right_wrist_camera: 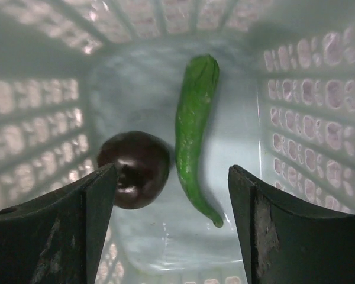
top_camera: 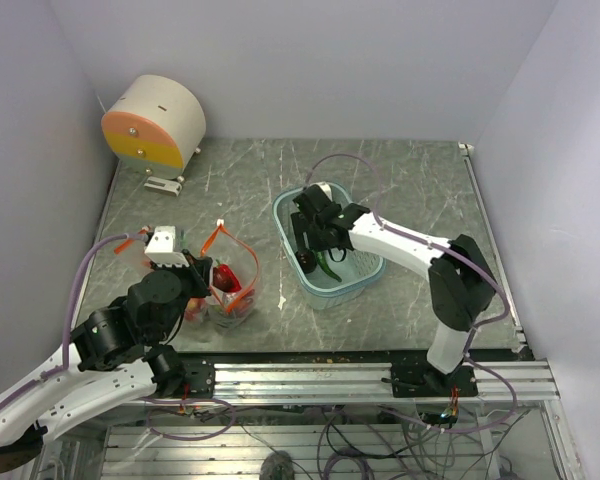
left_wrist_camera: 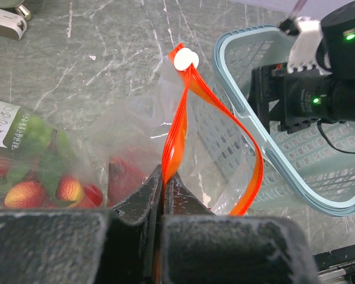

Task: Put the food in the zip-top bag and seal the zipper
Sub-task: Pick up the fake vegetable from the bin, then place the fake vegetable in the zipper food storage bag, then pick up the fake vegetable from the bin.

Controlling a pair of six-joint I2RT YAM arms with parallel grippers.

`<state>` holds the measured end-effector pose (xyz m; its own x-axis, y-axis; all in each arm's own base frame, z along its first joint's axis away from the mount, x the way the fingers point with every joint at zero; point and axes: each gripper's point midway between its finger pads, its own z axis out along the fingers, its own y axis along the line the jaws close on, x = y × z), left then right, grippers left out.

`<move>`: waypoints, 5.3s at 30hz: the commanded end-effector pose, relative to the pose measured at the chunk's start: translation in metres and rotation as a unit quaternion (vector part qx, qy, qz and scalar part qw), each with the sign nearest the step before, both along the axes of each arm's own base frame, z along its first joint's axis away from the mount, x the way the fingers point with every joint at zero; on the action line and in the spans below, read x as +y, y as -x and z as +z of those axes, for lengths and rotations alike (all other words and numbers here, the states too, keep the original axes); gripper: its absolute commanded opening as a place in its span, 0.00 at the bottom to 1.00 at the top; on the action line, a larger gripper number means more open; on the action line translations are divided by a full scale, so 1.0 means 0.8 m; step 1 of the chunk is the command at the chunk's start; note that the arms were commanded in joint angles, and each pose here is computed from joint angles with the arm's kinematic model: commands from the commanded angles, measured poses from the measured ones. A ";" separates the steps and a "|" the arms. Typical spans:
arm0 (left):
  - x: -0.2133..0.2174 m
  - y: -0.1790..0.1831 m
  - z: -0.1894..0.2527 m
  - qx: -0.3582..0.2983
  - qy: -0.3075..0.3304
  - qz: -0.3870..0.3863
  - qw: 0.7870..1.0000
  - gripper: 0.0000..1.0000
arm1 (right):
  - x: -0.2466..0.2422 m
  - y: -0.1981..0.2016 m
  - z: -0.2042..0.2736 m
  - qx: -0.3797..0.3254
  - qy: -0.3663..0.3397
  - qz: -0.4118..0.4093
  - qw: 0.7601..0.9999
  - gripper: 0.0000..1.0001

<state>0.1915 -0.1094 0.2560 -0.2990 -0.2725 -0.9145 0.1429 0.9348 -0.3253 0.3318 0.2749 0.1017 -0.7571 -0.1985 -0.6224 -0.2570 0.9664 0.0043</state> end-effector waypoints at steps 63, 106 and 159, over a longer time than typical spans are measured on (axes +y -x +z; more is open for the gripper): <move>-0.018 -0.007 0.021 0.001 0.017 -0.005 1.000 0.07 | 0.229 0.161 0.274 -0.207 -0.534 0.261 0.777 0.00; -0.042 0.000 0.013 -0.013 0.093 -0.045 0.995 0.07 | -0.026 0.073 0.062 -0.054 -0.018 -0.011 0.998 0.80; -0.062 -0.023 -0.019 0.023 0.034 -0.020 0.999 0.07 | 0.137 0.218 0.252 -0.153 -0.342 0.341 0.862 0.10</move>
<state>0.2049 -0.1482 0.2410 -0.3572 -0.2786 -0.8915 0.1661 0.9203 -0.3542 0.2075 0.3335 0.2626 -0.4757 -0.0402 -0.8787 -0.6983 0.6247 0.3495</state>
